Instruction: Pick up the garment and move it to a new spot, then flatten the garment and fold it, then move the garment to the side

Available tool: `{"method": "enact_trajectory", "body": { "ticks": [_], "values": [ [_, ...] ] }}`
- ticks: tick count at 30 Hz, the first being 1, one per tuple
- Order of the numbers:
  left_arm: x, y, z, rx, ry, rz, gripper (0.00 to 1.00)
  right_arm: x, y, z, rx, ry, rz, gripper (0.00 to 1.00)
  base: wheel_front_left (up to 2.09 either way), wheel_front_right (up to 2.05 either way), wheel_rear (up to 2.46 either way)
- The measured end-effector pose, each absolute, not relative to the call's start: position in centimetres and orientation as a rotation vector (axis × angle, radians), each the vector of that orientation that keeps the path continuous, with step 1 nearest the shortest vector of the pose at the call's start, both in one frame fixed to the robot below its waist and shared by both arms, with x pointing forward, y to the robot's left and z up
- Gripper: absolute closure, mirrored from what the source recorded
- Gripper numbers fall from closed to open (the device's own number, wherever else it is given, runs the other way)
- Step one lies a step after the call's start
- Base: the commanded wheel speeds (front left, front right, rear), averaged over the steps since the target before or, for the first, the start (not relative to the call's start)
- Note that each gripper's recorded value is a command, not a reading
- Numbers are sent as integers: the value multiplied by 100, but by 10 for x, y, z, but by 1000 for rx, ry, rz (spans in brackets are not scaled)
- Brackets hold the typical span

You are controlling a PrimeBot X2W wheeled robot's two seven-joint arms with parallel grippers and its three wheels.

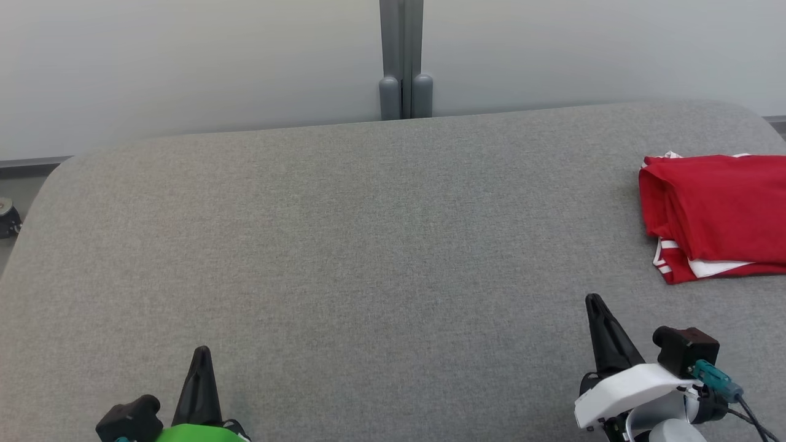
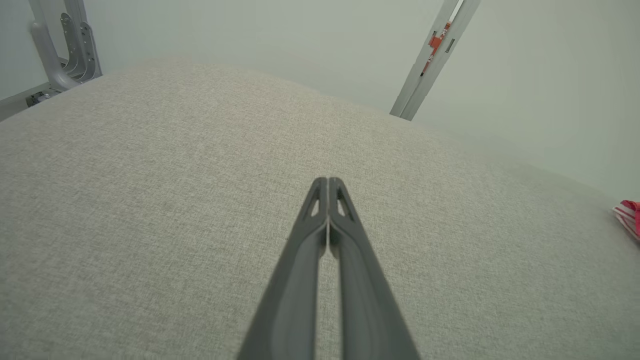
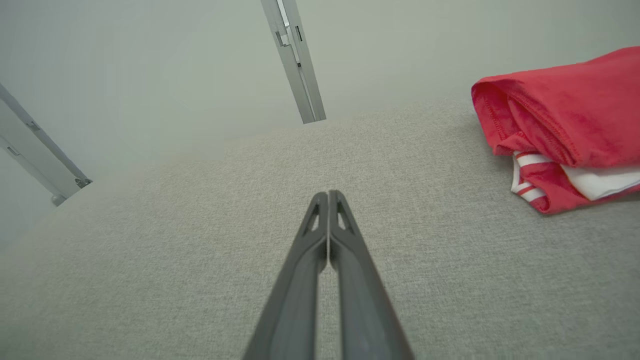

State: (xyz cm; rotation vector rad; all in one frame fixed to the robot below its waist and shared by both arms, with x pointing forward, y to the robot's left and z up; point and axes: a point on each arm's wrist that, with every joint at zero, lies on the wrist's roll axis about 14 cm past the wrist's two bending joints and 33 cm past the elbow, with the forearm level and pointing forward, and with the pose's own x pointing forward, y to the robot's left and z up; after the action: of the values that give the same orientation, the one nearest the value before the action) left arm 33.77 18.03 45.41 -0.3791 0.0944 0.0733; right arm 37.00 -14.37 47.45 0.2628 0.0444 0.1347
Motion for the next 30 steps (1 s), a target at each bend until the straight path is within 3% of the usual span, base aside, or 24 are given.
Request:
{"method": "enact_trajectory", "body": {
  "ticks": [30],
  "values": [
    [352,193,457,-816,120,134,100,376,-171,475,736,82,5,100,0,0,0]
  ]
}}
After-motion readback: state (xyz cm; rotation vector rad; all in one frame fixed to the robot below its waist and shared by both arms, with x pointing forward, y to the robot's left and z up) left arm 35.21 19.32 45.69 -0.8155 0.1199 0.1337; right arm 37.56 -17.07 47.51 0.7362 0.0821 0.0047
